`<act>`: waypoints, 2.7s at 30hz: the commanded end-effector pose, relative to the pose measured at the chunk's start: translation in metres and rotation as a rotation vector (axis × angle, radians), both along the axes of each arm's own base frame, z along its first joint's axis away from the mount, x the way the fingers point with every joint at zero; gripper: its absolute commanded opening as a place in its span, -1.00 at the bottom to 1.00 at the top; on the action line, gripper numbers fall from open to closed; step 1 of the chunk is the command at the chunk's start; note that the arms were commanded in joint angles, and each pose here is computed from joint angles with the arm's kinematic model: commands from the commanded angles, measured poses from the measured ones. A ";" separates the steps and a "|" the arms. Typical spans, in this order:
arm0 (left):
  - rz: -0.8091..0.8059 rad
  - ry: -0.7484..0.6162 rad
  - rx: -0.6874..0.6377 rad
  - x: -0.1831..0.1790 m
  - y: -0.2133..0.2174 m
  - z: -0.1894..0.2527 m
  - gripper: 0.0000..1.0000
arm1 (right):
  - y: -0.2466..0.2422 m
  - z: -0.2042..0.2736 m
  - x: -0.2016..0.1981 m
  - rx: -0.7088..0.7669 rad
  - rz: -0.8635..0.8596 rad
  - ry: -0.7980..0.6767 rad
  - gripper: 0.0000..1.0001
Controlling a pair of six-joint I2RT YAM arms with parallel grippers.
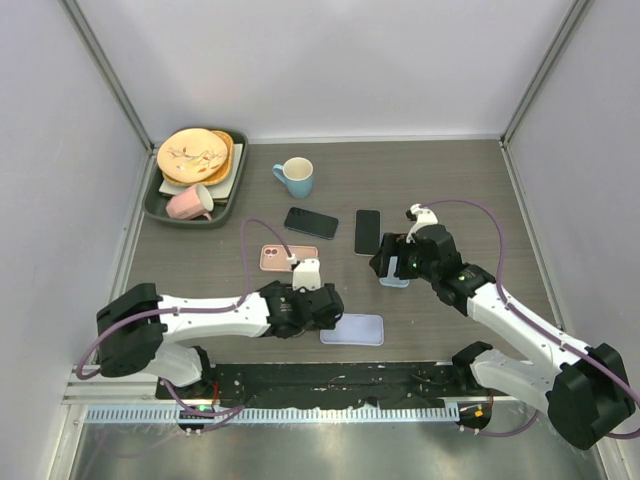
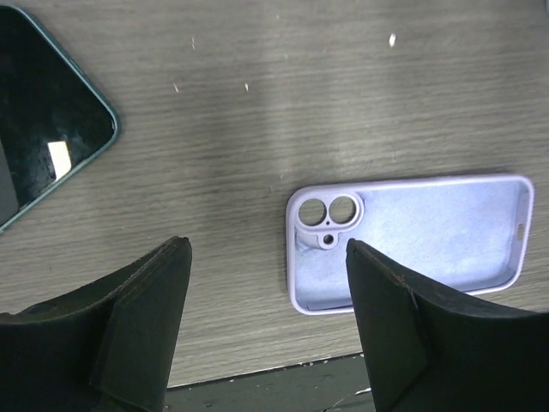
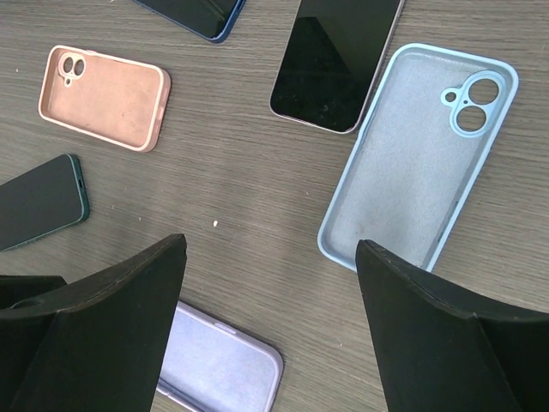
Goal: Put the phone into the phone case
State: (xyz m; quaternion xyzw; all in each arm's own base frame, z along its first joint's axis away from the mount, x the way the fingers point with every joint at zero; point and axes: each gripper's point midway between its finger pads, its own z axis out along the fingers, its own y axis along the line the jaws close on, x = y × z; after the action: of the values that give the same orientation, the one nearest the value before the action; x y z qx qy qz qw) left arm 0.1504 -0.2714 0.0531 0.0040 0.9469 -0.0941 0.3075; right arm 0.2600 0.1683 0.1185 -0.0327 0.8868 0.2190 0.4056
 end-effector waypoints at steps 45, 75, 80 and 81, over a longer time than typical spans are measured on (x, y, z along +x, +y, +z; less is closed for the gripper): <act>0.581 0.089 -0.188 0.043 0.199 0.003 0.47 | 0.143 -0.025 -0.004 0.105 0.348 0.168 0.71; 0.387 0.097 -0.330 0.071 0.152 -0.026 0.14 | 0.214 -0.065 -0.007 0.221 0.472 0.345 0.16; 0.325 0.128 -0.386 0.079 0.127 -0.033 0.10 | 0.208 -0.069 -0.013 0.222 0.452 0.368 0.12; 0.309 0.107 -0.400 0.086 0.120 -0.027 0.10 | 0.205 -0.070 -0.014 0.215 0.444 0.369 0.12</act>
State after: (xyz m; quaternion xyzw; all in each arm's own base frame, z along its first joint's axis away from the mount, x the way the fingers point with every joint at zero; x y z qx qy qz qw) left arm 0.2338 -0.1254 0.0283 -0.2399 0.9090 -0.1941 0.2801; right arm 0.2460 0.3685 0.0364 -0.1474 0.8961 0.3818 0.1717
